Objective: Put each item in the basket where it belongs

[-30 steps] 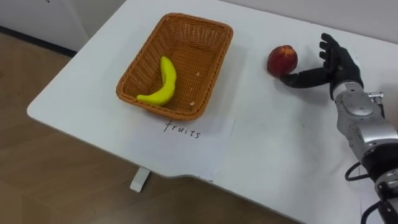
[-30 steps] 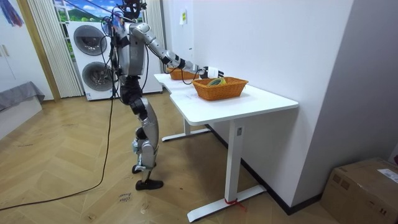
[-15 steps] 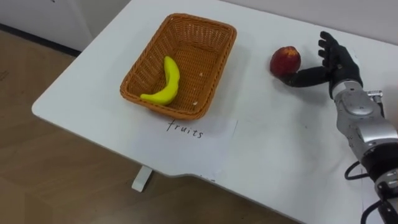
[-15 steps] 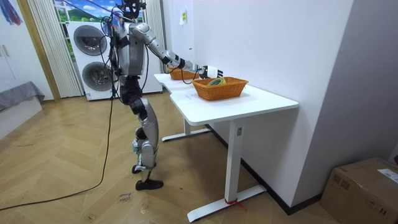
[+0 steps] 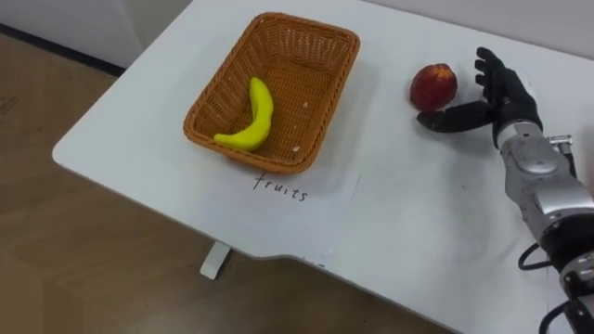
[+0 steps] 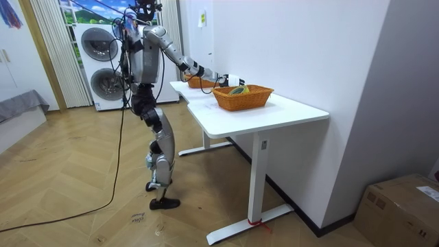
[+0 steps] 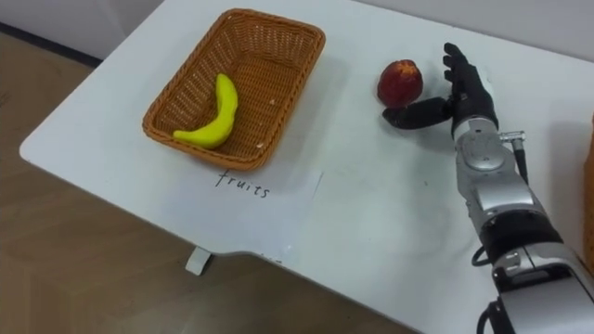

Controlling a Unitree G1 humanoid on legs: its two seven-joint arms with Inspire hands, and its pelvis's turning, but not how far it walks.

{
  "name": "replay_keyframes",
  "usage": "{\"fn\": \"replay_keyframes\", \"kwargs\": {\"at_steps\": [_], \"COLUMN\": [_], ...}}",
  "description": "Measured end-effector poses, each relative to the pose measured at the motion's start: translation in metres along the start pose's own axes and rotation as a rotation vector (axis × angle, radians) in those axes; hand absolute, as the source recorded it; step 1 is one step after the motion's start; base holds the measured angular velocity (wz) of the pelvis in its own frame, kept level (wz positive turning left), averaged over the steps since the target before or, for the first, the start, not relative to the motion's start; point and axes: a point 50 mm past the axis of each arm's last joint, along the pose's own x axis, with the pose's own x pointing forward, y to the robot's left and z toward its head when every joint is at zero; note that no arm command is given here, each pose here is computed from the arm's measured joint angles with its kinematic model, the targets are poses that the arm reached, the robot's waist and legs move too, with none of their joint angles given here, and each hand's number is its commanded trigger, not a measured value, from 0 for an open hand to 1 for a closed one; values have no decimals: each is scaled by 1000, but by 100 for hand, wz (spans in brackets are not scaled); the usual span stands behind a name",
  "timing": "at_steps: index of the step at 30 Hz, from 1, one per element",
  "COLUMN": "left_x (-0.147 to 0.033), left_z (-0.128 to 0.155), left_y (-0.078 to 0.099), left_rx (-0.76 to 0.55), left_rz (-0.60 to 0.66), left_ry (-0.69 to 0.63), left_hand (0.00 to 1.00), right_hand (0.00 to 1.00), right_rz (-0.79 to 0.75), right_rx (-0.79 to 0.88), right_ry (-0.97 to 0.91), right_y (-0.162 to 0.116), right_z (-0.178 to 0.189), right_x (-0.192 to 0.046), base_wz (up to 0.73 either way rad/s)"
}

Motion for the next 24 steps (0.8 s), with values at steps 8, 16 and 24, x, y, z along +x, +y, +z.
{"fn": "replay_keyframes", "kwargs": {"at_steps": [8,16,24], "left_x": [0,0,0], "left_z": [1,1,1], "left_y": [0,1,1], "left_rx": [14,17,18], "left_rz": [-2,-1,-2], "left_ry": [-4,-6,-5], "left_hand": [0,0,0], "right_hand": [0,0,0], "right_rz": [-21,-21,-21], "right_rx": [1,1,-1], "right_ry": [-20,-21,-19], "right_y": [-2,-2,-2], "right_z": [6,6,5], "right_x": [3,3,3], "base_wz": [3,0,0]}}
